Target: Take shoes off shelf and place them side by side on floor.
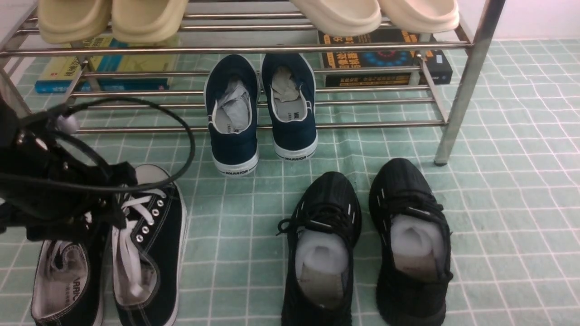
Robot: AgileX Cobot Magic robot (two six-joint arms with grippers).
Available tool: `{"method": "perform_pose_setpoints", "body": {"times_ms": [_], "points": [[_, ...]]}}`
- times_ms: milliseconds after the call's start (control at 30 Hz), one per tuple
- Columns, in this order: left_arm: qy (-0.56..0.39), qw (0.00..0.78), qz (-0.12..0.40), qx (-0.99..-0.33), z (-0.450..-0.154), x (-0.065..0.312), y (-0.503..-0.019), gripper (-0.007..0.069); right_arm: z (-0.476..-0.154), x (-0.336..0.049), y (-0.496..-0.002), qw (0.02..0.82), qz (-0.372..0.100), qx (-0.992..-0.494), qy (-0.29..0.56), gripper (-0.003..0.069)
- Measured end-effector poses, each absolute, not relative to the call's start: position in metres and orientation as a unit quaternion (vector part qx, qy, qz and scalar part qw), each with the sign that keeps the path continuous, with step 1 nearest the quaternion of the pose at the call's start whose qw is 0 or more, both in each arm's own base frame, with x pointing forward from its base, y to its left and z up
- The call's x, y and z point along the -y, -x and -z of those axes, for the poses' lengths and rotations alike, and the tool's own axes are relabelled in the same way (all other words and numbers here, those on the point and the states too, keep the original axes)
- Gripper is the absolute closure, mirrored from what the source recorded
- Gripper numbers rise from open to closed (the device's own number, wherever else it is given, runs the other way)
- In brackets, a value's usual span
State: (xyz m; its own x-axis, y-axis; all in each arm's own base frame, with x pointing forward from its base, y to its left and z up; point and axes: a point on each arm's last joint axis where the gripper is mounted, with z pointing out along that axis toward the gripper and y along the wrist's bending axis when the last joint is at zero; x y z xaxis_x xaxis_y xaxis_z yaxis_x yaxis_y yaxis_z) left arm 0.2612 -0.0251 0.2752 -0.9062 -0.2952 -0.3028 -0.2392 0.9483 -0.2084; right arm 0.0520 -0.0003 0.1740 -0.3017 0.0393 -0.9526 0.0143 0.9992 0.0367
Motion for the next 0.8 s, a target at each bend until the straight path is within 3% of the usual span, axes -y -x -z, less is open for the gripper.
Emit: {"method": "perform_pose_setpoints", "body": {"times_ms": [33,200,433,567,800], "points": [[0.13,0.19,0.078,-0.97,-0.294,0.023,-0.259,0.0204,-0.174,0.0,-0.052,0.591,-0.011,-0.807,-0.017,0.0421],[0.114,0.226,0.053,-0.966,-0.333,0.018,-0.251,0.0246,-0.174,0.0,-0.052,0.591,-0.011,-0.807,-0.017,0.0421],[0.055,0.257,0.012,-0.965,-0.373,0.01,-0.208,0.058,-0.174,0.0,-0.052,0.591,-0.011,-0.807,-0.017,0.0421],[0.015,0.271,0.018,-0.962,-0.373,0.011,-0.184,0.0624,-0.174,0.0,-0.052,0.591,-0.011,-0.807,-0.017,0.0421],[-0.048,0.335,0.068,-0.939,-0.34,0.019,-0.123,0.0624,-0.174,0.0,-0.052,0.591,-0.011,-0.807,-0.017,0.0421]]}}
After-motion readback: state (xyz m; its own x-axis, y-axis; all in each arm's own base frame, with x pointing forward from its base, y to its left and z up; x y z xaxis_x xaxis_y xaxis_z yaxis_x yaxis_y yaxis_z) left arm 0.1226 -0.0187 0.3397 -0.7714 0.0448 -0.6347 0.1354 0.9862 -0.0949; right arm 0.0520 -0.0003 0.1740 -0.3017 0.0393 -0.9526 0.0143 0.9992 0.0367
